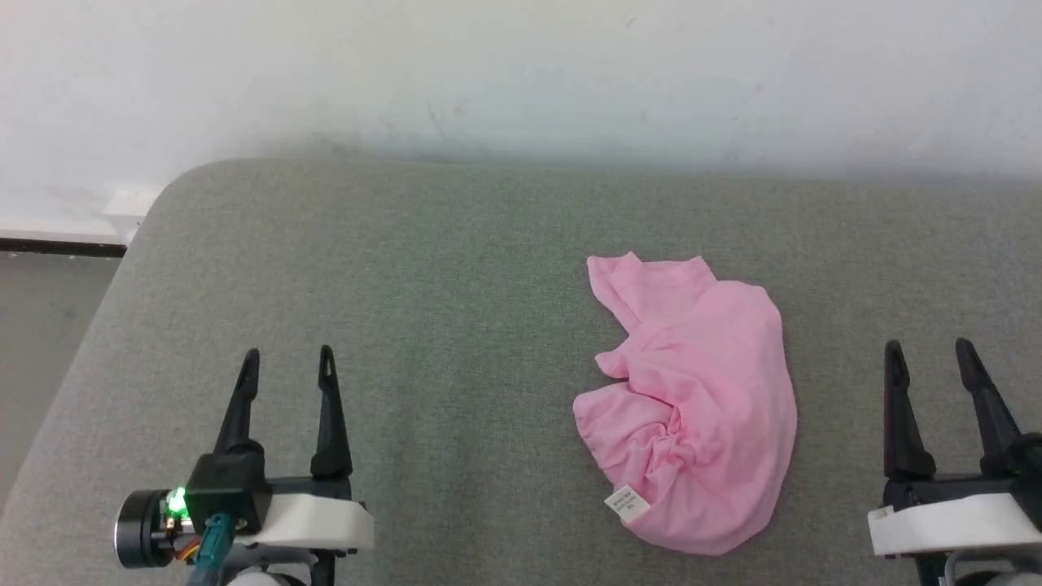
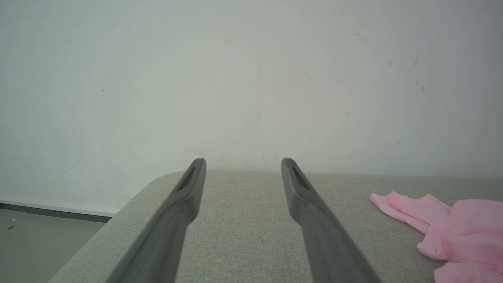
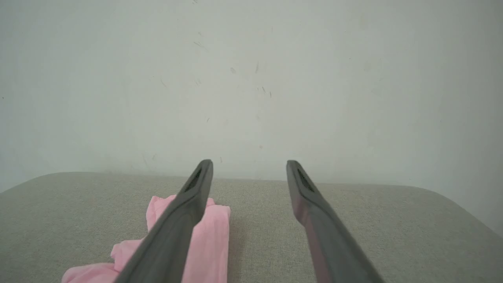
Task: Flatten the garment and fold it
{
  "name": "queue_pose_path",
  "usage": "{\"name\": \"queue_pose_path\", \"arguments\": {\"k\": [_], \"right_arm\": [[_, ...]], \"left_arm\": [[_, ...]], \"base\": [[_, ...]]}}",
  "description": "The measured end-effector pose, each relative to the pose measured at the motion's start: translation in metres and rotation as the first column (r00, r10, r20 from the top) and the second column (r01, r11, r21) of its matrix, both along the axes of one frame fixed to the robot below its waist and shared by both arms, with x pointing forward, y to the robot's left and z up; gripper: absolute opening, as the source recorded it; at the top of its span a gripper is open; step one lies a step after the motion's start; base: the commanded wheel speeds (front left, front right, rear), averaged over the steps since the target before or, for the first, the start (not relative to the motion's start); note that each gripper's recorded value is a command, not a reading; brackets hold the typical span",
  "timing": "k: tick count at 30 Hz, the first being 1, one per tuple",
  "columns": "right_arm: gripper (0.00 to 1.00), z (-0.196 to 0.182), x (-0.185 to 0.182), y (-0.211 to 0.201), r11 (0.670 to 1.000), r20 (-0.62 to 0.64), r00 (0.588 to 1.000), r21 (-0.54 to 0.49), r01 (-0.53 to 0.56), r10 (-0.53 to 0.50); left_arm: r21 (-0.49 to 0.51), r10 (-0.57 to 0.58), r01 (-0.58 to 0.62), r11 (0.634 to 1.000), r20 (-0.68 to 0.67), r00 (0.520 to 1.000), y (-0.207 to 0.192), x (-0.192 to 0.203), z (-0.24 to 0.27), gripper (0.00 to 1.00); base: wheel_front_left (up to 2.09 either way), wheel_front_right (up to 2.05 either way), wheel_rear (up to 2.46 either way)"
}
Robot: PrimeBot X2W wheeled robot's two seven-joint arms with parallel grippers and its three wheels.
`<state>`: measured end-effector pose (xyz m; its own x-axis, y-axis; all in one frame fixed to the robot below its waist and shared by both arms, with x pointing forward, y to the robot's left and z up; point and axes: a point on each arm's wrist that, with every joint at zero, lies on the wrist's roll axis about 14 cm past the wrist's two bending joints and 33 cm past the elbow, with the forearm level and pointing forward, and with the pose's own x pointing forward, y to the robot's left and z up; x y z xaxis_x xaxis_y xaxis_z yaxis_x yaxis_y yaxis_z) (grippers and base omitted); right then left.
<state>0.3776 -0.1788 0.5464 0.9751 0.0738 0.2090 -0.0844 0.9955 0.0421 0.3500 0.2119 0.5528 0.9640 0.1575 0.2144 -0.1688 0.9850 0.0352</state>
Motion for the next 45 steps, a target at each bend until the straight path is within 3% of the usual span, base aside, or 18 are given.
{"name": "queue_pose_path", "arguments": {"k": [10, 13, 18, 22, 24, 27, 34, 36, 38, 45], "right_arm": [[1.0, 0.036, 0.023, 0.005, 0.998, 0.114, 0.994, -0.057, 0.001, 0.006], [1.0, 0.043, 0.029, 0.007, 0.998, 0.134, 0.991, -0.063, 0.0, 0.009], [1.0, 0.038, 0.033, 0.009, 0.998, 0.122, 0.992, -0.058, -0.007, 0.014], [1.0, 0.031, 0.031, 0.008, 0.999, 0.103, 0.995, -0.05, -0.008, 0.013], [1.0, 0.028, 0.03, 0.006, 0.999, 0.093, 0.996, -0.044, -0.004, 0.008], [1.0, 0.023, 0.029, 0.001, 0.999, 0.077, 0.997, -0.037, 0.008, -0.005], [1.0, 0.009, 0.026, -0.008, 0.999, 0.036, 0.999, -0.029, 0.032, -0.031], [1.0, 0.008, 0.026, -0.012, 0.999, 0.03, 0.999, -0.026, 0.041, -0.04], [1.0, 0.006, 0.028, -0.015, 0.998, 0.027, 0.998, -0.025, 0.049, -0.049], [1.0, -0.004, 0.027, -0.028, 0.996, -0.003, 0.996, -0.022, 0.085, -0.085]], "left_arm": [[0.037, -0.083, 0.081, 0.996, 0.039, 0.996, -0.012, 0.011, 0.013, 1.0], [0.072, -0.179, 0.171, 0.983, 0.111, 0.978, -0.027, 0.03, 0.041, 1.0], [0.159, -0.35, 0.335, 0.929, 0.083, 0.933, -0.052, 0.069, 0.053, 1.0], [0.216, -0.447, 0.469, 0.857, -0.142, 0.883, -0.081, 0.102, 0.031, 1.0], [0.222, -0.509, 0.569, 0.792, -0.274, 0.816, -0.112, 0.11, 0.017, 1.0], [0.154, -0.587, 0.713, 0.684, -0.465, 0.663, -0.154, 0.104, -0.012, 1.0], [-0.007, -0.526, 0.866, 0.499, -0.797, 0.297, -0.184, 0.069, -0.084, 1.0], [-0.048, -0.501, 0.88, 0.473, -0.836, 0.224, -0.189, 0.062, -0.098, 1.0], [-0.089, -0.479, 0.878, 0.47, -0.861, 0.169, -0.193, 0.059, -0.109, 1.0], [-0.143, -0.4, 0.893, 0.427, -0.916, 0.045, -0.208, 0.037, -0.153, 1.0]], "base": [[0.0, 0.0, 0.0], [0.0, 0.0, 0.0], [0.0, 0.0, 0.0], [0.0, 0.0, 0.0], [0.0, 0.0, 0.0], [0.0, 0.0, 0.0], [0.0, 0.0, 0.0], [0.0, 0.0, 0.0], [0.0, 0.0, 0.0], [0.0, 0.0, 0.0]]}}
